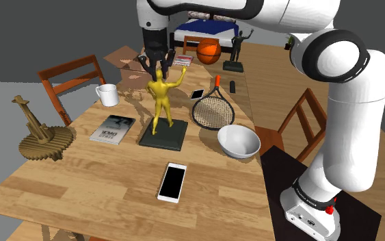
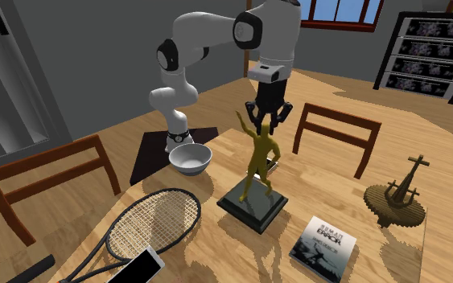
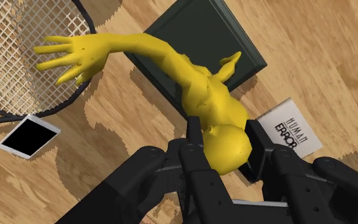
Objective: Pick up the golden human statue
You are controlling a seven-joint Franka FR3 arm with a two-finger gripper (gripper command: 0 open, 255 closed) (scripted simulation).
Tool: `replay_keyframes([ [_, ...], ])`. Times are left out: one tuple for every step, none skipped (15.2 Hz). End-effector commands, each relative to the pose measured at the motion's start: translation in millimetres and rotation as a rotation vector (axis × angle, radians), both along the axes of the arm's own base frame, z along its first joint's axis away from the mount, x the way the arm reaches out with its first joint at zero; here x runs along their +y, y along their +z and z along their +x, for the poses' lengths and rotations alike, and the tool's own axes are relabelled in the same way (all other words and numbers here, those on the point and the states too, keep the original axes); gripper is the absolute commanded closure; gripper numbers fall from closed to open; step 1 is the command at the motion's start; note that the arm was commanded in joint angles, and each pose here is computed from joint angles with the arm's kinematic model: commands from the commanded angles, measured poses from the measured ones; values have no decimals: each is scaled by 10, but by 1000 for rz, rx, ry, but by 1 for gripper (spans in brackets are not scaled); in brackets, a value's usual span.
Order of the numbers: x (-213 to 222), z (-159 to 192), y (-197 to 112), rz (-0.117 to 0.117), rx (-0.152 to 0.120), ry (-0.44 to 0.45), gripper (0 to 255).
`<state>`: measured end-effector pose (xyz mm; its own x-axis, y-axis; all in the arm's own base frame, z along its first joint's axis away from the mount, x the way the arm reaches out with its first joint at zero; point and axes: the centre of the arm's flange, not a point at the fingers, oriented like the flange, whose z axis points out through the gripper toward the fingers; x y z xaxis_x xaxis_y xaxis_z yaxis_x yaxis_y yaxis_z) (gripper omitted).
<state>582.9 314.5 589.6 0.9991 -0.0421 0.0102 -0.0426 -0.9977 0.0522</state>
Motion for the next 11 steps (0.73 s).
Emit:
replay_keyframes([
  [0, 4, 120, 0, -1, 0, 255],
  [0, 4, 173, 0, -1, 0, 255],
  [0, 4, 226, 0, -1, 0, 255],
  [0, 4, 278, 0, -1, 0, 255],
  [0, 4, 331, 0, -1, 0, 255],
  [0, 4, 384, 0, -1, 0, 255],
  [0, 4, 437, 0, -1, 0, 255],
  [0, 4, 490, 0, -1, 0, 255],
  [0, 4, 542, 0, -1, 0, 255],
  [0, 4, 550, 0, -1, 0, 255],
  [0, 3, 550, 0, -1, 0, 255],
])
